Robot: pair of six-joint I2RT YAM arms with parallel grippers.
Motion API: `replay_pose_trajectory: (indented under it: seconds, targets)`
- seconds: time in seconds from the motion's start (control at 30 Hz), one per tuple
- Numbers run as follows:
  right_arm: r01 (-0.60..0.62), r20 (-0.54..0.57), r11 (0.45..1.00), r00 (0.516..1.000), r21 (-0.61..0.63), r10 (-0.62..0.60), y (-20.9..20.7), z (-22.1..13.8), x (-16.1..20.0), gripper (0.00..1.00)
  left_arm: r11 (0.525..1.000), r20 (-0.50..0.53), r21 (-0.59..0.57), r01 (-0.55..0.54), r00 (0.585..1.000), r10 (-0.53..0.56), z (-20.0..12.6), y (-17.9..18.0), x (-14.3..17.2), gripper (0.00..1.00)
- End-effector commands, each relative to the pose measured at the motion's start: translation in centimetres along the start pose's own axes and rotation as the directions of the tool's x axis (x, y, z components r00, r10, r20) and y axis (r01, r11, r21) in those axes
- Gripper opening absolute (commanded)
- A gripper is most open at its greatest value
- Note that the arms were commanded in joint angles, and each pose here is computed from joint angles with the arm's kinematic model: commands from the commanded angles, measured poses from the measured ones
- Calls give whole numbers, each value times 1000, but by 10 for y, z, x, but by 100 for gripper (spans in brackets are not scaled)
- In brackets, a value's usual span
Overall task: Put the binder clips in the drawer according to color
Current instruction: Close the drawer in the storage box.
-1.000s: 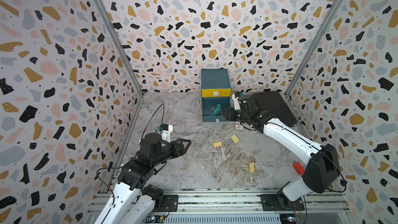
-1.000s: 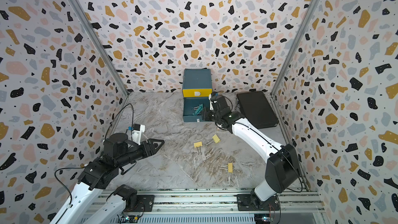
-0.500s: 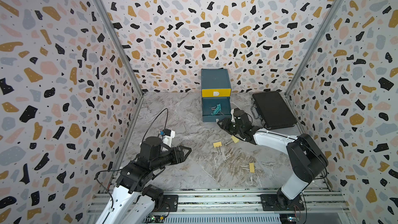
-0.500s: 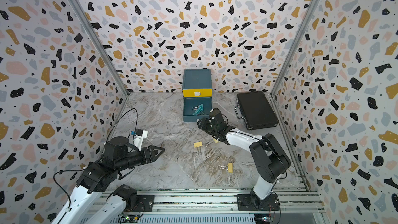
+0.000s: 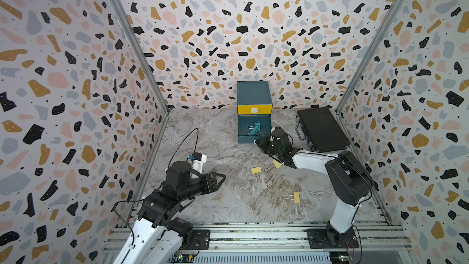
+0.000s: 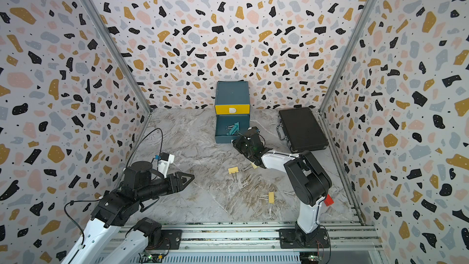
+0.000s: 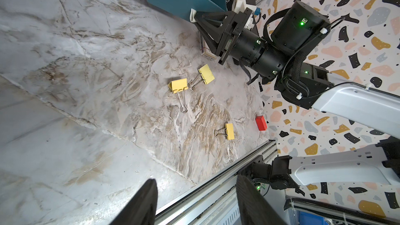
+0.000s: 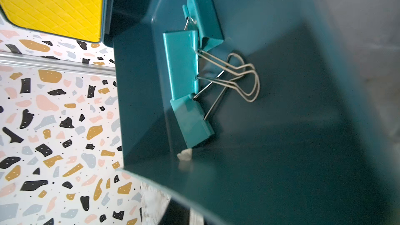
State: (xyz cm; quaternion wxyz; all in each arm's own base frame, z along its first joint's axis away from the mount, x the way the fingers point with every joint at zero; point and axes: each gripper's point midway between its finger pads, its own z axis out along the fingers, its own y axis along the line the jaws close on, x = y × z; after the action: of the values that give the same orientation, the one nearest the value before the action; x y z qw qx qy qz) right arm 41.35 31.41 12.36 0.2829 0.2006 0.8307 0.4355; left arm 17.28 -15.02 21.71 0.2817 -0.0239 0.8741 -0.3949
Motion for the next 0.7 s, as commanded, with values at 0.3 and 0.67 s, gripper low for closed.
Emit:
replay_pose_trajectory:
  seconds: [0.3, 0.67]
  targets:
    - [-34, 131, 995, 990, -93, 46, 45, 22, -46, 6, 1000, 21, 16, -1, 1000, 0, 3, 2, -1, 62]
    - [-88, 205, 989, 973, -118, 111, 47, 35, -78, 4, 1000, 20, 19, 7, 1000, -7, 4, 2, -1, 62]
